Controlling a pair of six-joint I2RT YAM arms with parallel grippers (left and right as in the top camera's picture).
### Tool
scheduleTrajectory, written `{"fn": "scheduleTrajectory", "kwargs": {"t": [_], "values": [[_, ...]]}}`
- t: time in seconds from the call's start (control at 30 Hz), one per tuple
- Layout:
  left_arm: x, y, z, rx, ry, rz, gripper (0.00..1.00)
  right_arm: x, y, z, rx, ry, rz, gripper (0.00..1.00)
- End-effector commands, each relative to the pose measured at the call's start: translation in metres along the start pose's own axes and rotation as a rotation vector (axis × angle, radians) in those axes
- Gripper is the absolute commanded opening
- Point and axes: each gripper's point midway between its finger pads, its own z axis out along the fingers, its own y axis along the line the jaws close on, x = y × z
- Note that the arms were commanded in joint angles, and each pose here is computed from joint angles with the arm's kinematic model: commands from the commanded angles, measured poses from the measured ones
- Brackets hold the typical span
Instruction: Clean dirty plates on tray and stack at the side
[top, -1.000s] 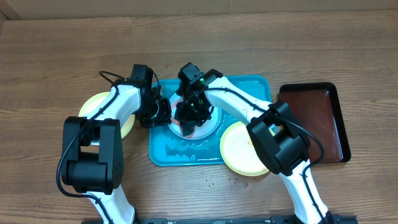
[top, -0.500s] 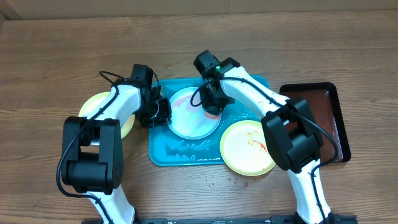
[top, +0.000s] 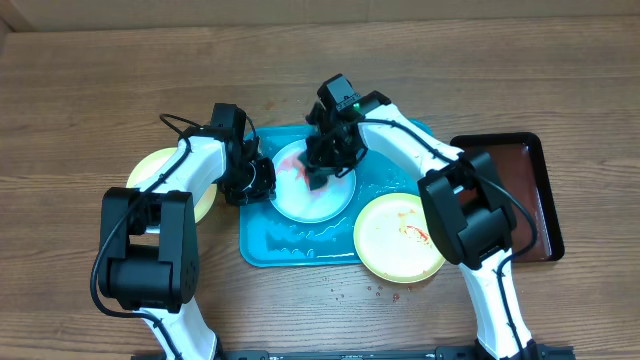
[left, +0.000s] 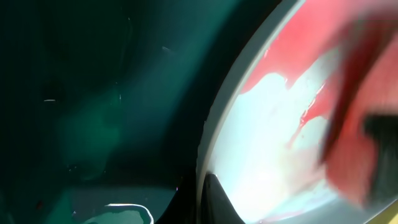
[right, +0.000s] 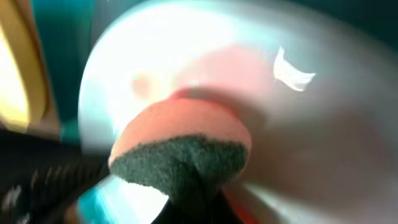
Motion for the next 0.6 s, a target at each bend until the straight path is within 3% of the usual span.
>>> {"fn": "scheduleTrajectory", "kwargs": {"t": [0.0,0.23,0.4,0.57], "values": [[0.011,0.017,0.018,-0.068,0.048,0.026,0.04,-0.017,0.028,-0.059,-0.117,-0.075,-0.063,0.04],[-0.003,0.006,-0.001,-0.060,0.004,0.094,0.04,-0.023,0.012,-0.198,-0.018,-0.318,-0.026,0.04],[-0.017,0.004,-0.029,-0.147,-0.084,0.133,0.04,0.000,-0.038,-0.302,0.158,-0.519,0.099,0.04],[-0.026,0.000,-0.062,-0.245,-0.196,0.177,0.04,0.033,-0.095,-0.368,0.288,-0.637,0.297,0.04]]}}
